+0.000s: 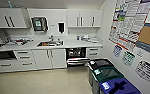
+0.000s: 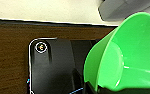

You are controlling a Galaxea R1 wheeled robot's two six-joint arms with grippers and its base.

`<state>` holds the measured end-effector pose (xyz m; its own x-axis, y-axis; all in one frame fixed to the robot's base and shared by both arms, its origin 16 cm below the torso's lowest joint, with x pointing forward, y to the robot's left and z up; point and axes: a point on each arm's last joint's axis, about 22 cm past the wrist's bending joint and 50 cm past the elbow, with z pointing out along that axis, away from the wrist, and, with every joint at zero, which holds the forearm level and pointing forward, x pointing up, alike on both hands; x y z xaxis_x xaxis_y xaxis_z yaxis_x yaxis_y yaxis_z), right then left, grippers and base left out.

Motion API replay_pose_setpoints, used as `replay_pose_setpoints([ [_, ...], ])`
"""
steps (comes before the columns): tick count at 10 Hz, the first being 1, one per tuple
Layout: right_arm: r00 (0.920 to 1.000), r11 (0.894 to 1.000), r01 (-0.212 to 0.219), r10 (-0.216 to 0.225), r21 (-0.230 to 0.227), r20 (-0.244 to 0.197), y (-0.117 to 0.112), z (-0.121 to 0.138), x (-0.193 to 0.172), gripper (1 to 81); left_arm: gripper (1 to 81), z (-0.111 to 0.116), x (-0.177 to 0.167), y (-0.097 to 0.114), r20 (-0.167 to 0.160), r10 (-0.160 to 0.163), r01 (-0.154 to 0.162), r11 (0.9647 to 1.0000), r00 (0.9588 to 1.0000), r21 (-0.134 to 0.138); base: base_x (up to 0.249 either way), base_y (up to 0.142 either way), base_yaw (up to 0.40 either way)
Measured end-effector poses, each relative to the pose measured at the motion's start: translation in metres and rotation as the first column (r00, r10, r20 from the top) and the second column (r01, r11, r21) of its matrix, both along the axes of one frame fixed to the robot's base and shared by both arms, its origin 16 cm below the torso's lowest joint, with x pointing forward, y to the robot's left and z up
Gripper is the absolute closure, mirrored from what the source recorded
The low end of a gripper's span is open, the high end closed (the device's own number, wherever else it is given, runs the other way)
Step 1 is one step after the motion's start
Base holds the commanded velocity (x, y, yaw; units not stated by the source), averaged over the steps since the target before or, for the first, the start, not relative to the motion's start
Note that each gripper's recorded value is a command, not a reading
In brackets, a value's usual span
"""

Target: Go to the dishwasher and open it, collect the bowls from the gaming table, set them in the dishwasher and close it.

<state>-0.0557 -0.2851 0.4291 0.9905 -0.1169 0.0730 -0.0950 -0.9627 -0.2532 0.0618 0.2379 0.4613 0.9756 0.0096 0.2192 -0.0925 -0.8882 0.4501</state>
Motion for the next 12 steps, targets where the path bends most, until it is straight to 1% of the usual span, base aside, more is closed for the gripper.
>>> replay_pose_setpoints([
  [1,1.0,1.0,0.001,-0.001,0.002,0.005,0.0015,0.0,0.0025,81.1,81.1,0.0002,0.0035,0.003,0.005,0.0,0.0,1.0,1.0,0.004,0.094,0.078,0.0],
  [3,1.0,1.0,0.0,0.0,0.002,-0.002,0.0021,-0.0001,-0.0016,81.1,81.1,-0.0001,-0.0014,0.0041,-0.001,0.0,0.0,1.0,1.0,0.005,0.094,0.078,0.0],
  [5,1.0,1.0,0.0,0.0,0.003,-0.001,0.0024,0.0,-0.001,81.1,81.1,-0.0001,-0.0004,0.0044,0.0,0.0,0.0,1.0,1.0,0.005,0.094,0.077,0.0],
  [12,1.0,1.0,0.0,0.0,0.004,-0.002,0.0031,0.0,-0.0029,81.1,81.1,-0.0001,-0.0006,0.0044,0.0,0.0,0.0,1.0,1.0,0.006,0.131,0.0,0.0],
])
